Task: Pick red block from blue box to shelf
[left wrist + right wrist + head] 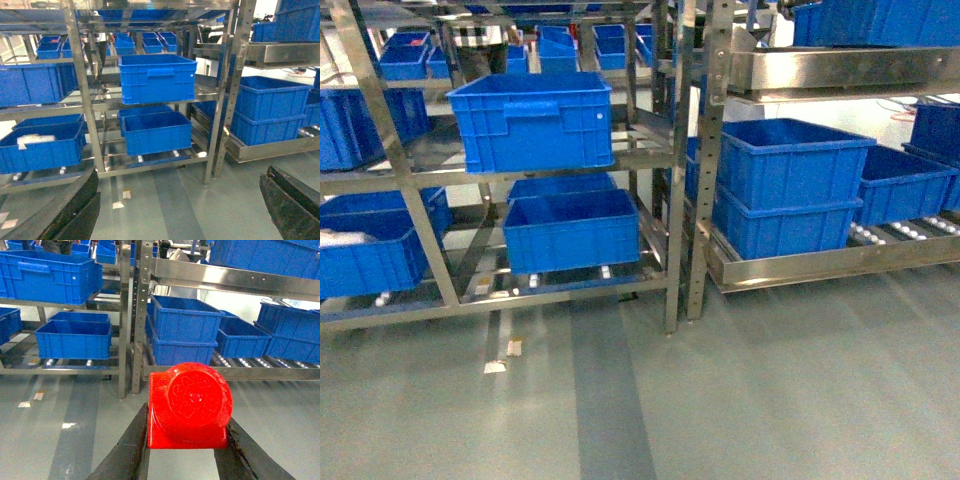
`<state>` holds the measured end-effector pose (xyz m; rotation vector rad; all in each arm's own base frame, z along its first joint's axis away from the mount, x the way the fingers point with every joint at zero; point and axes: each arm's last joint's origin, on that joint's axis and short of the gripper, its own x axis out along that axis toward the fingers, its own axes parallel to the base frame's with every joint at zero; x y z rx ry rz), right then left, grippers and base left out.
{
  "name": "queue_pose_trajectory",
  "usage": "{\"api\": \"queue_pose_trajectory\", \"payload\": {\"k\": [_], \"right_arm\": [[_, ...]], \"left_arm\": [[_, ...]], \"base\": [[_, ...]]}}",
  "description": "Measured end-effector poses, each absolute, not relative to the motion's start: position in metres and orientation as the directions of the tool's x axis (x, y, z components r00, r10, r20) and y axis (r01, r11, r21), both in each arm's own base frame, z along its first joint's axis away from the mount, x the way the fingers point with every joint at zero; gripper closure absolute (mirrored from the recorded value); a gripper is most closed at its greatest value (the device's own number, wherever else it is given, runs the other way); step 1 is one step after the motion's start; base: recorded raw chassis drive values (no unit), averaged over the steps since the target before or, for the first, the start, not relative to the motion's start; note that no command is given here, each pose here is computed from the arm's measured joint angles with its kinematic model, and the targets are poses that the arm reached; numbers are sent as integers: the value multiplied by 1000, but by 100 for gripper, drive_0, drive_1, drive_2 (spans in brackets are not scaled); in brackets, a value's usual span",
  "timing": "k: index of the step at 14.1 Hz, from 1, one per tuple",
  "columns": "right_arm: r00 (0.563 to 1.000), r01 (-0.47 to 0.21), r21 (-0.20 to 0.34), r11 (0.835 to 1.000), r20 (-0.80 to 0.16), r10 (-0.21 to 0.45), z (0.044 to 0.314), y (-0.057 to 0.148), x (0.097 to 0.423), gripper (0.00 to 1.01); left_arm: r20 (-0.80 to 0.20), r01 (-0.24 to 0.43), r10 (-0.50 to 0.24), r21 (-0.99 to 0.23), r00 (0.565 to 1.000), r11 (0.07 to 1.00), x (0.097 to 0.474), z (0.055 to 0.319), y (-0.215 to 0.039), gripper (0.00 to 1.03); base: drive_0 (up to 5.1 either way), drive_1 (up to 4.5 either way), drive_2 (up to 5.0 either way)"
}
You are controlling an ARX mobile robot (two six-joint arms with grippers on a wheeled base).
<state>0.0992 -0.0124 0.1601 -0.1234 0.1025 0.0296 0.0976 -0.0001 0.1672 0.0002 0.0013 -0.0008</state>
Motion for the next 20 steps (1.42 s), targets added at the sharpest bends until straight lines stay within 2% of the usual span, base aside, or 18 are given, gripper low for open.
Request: {"api": "queue_pose_trajectory", "payload": {"k": [6, 14, 18, 20], "right_arm": [[994, -36, -121, 992, -104, 24, 160, -12, 99, 73], [994, -36, -121, 992, -104, 24, 160, -12, 99, 73], [994, -37, -121, 992, -104, 24, 160, -12, 99, 73], [994, -37, -121, 992, -103, 25, 160, -12, 99, 73]], "left_arm": [[-1, 0, 0, 0, 1000, 1000, 98, 167, 0, 5], [-1, 1, -1, 0, 1000, 1000, 98, 167, 0, 5], [-2, 0, 0, 0, 1000, 1000, 98, 167, 0, 5], [0, -1, 1, 0, 1000, 1000, 98, 167, 0, 5]], "base": [[10, 10, 10], [165, 165, 165], [0, 0, 0], [4, 296, -288]]}}
